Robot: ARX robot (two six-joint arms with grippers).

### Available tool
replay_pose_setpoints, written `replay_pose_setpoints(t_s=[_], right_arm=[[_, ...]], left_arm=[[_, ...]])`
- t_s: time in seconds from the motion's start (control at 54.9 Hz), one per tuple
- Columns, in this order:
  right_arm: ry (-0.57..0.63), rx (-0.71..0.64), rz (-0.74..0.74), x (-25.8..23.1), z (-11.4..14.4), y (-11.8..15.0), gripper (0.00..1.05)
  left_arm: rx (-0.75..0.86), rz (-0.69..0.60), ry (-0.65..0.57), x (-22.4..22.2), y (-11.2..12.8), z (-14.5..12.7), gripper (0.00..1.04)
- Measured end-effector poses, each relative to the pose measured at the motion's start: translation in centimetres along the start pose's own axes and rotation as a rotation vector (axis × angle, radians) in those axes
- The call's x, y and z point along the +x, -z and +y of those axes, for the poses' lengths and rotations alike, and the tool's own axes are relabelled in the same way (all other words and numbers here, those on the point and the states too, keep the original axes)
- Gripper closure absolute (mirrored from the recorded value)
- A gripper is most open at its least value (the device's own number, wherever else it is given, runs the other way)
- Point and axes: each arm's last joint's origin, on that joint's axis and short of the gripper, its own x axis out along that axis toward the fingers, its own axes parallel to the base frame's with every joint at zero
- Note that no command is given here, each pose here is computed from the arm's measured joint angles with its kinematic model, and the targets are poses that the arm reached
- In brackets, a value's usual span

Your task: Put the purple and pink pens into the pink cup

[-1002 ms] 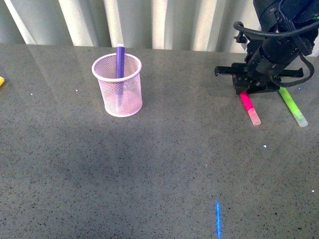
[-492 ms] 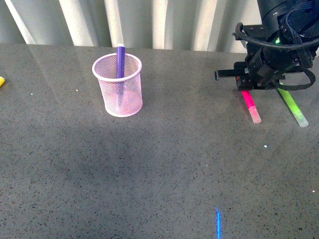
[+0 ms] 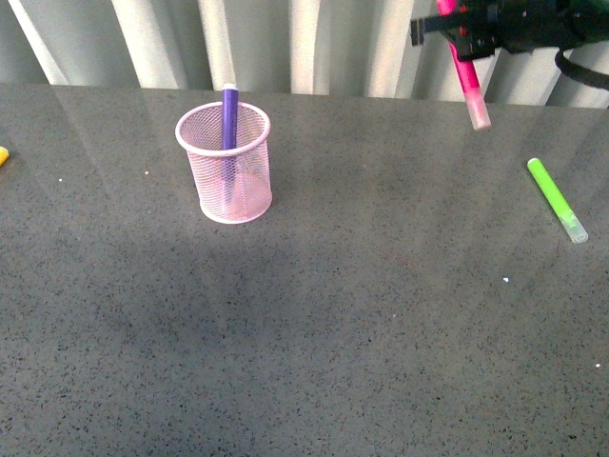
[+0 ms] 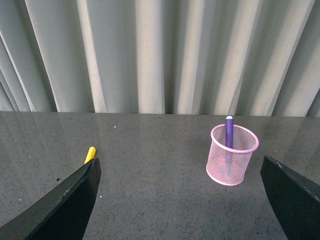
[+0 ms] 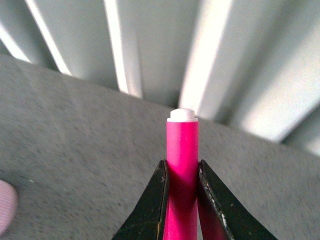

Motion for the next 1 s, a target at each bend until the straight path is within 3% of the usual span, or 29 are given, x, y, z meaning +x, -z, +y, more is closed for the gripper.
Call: replay_pose_setpoints(t_s=[0.182, 0.419, 0.656, 1.002], right_arm=[[-0.160, -0.106, -0.210, -1.4, 2.9, -1.1, 0.94], [-0.300, -0.158, -0.364, -1.6, 6.9, -1.3, 0.94], [-0.389, -0.144, -0.417, 0.6, 11.2, -0.5, 0.94], [-0.451, -0.157, -0.457, 4.1, 13.8, -1.2, 0.94]], left_arm=[[0.000, 0.000, 0.000, 0.0, 0.0, 0.0, 0.07], [0.000, 0.000, 0.000, 0.0, 0.0, 0.0, 0.07], [0.000, 0.000, 0.000, 0.0, 0.0, 0.0, 0.07], [0.000, 0.000, 0.000, 0.0, 0.0, 0.0, 0.07]])
